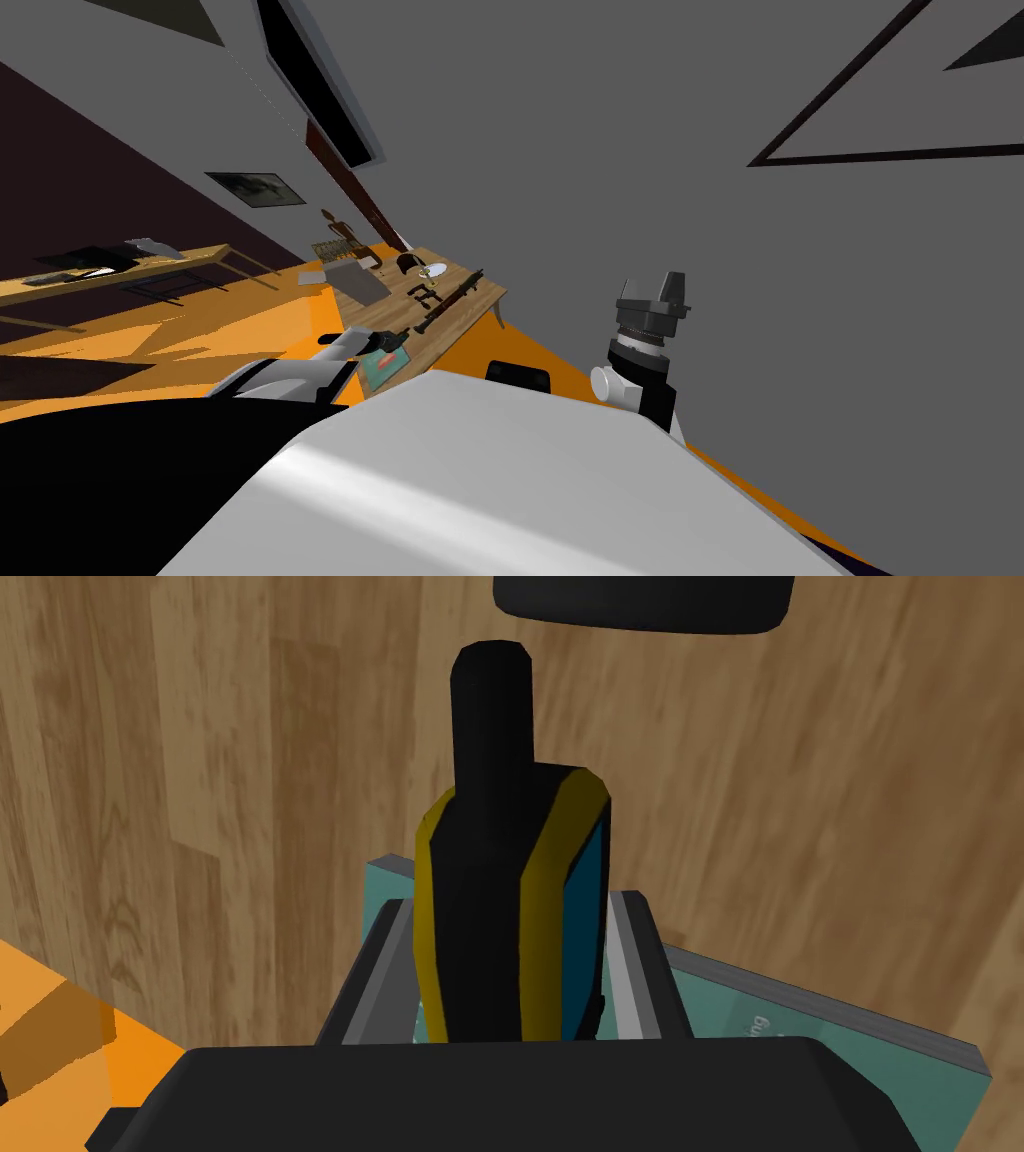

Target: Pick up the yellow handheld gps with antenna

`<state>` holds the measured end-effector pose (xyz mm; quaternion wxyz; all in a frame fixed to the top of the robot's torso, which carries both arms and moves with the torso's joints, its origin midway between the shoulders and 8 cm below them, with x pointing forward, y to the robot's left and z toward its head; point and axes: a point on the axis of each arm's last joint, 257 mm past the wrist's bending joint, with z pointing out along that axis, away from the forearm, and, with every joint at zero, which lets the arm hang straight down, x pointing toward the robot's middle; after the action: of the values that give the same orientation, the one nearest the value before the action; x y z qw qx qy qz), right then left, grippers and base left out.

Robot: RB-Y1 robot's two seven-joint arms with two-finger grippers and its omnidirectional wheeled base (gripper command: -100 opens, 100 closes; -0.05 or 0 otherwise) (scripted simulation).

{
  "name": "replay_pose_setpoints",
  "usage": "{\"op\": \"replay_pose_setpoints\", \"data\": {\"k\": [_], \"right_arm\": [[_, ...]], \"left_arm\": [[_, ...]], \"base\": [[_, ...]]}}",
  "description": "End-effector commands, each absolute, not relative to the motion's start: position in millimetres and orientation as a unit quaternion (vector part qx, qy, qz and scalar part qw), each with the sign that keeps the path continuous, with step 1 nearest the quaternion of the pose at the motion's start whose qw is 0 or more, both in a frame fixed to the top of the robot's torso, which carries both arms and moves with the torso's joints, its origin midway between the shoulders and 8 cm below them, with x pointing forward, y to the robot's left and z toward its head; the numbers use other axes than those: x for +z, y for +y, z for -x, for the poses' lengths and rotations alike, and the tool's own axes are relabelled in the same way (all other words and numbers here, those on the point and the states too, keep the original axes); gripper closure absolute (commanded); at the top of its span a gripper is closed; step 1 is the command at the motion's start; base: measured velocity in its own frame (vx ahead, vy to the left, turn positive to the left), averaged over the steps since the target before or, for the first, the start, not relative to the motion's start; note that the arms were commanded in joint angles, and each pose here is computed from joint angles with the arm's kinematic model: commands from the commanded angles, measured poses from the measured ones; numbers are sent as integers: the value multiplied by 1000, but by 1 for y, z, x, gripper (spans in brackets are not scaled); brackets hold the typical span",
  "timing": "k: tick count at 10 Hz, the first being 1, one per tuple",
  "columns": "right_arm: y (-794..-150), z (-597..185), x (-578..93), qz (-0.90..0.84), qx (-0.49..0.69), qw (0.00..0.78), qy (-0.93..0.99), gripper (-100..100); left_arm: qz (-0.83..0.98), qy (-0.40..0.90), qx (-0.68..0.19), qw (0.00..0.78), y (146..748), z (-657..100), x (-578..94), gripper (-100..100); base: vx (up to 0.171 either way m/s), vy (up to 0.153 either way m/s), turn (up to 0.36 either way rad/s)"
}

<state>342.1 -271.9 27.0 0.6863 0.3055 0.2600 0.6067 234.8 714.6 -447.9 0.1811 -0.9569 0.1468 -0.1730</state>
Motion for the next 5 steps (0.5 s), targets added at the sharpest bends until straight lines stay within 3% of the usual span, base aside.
{"op": "replay_pose_setpoints", "data": {"k": [1,2,4,5], "right_arm": [[-272,-342,27,-305,607,686,260,0],[-272,-342,27,-305,607,686,260,0],[-272,-342,27,-306,607,686,260,0],[-272,-342,27,-306,607,686,260,0]], "left_arm": [[961,124,-172,180,720,-228,-447,100],[961,123,-171,179,720,-227,-448,100],[961,123,-173,179,719,-229,-447,100],[961,124,-172,179,719,-227,-447,0]], "base": [[-119,-8,-357],[-107,-4,-129],[-33,-9,38],[-6,-1,2]]}}
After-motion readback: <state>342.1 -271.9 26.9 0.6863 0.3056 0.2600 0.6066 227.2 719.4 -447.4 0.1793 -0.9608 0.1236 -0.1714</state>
